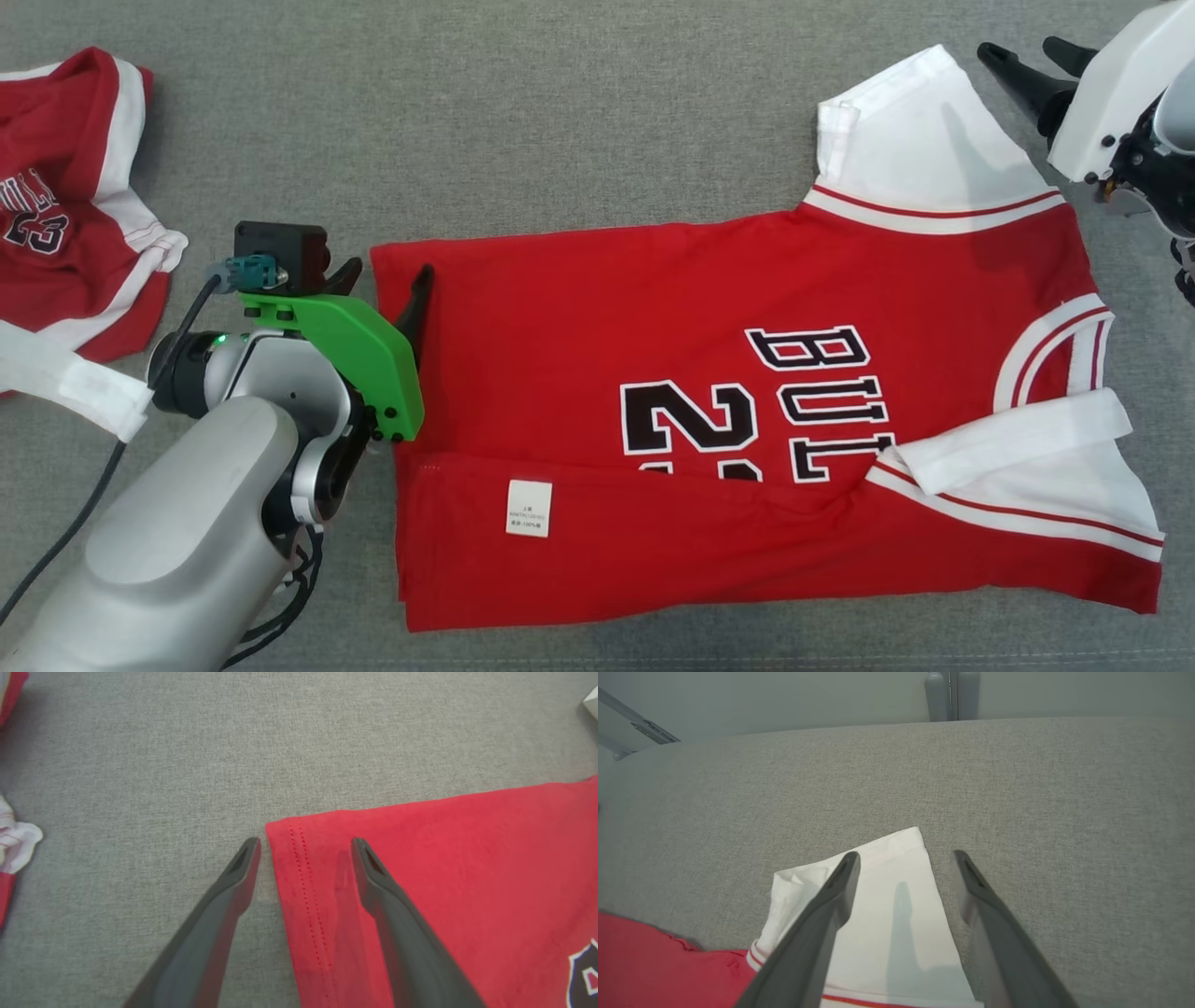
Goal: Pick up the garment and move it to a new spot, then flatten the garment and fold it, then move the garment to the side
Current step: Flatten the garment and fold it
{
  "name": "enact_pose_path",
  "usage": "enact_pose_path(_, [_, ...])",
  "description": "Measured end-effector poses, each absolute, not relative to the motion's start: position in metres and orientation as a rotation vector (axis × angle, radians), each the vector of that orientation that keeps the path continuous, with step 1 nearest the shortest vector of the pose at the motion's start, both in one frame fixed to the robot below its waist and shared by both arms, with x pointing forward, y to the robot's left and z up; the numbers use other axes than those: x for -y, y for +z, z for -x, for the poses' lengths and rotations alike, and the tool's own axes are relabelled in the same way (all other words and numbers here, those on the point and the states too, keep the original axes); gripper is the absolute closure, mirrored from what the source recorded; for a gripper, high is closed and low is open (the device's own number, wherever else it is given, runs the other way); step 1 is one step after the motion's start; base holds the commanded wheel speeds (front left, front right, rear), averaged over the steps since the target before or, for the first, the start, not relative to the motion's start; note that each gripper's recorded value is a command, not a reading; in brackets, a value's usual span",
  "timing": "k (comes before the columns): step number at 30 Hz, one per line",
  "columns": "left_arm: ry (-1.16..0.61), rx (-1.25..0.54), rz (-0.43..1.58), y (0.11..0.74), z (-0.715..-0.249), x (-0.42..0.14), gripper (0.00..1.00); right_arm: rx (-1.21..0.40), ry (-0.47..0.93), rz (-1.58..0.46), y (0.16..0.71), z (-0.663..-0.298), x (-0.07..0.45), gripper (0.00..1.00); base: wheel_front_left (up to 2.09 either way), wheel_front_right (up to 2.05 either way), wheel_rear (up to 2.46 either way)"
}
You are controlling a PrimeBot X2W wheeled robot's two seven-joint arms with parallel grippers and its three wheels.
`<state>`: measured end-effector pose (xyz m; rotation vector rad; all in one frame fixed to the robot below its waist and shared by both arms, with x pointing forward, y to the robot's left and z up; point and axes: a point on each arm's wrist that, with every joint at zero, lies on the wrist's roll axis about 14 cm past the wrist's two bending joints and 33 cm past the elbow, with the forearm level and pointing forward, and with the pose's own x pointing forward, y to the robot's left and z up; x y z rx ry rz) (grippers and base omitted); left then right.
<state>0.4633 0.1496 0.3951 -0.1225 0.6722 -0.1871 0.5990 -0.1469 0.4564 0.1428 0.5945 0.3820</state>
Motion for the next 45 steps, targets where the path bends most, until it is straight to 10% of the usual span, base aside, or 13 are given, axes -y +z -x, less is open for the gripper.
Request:
enact_pose_path(31, [-0.192,-0.723,0.123,0.373,-0.469,-0.151,0.00,-0.729,0.382,-0.171,0.402,-0.618,0.134,0.00,0.00,0.00,0.00])
enact_pose_path(32, [-0.191,-0.723,0.124,0.373,-0.470,-0.151,0.00,-0.732,0.384,-0.173,0.401,-0.618,0.133,0.06,0.00,0.00,0.00])
enact_pose_path(34, [-0.200,-0.713,0.127,0.375,-0.472,-0.148,0.00,-0.738,0.392,-0.172,0.399,-0.616,0.132,1.00,0.00,0.00,0.00])
enact_pose_path(35, [-0.205,-0.713,0.127,0.375,-0.471,-0.148,0.00,-0.738,0.393,-0.170,0.399,-0.616,0.132,1.00,0.00,0.00,0.00])
enact_pose_path(36, [-0.210,-0.713,0.127,0.375,-0.470,-0.147,0.57,-0.739,0.395,-0.166,0.399,-0.616,0.132,1.00,0.00,0.00,0.00])
enact_pose_path(37, [-0.211,-0.712,0.126,0.375,-0.470,-0.147,0.57,-0.738,0.396,-0.166,0.400,-0.615,0.132,1.00,0.00,0.00,0.00])
enact_pose_path(38, [-0.215,-0.709,0.127,0.376,-0.470,-0.146,0.96,-0.737,0.396,-0.166,0.401,-0.615,0.132,1.00,0.00,0.00,0.00])
enact_pose_path(45, [-0.219,-0.712,0.132,0.374,-0.470,-0.146,1.00,-0.699,0.401,-0.170,0.407,-0.617,0.132,1.00,0.00,0.00,0.00])
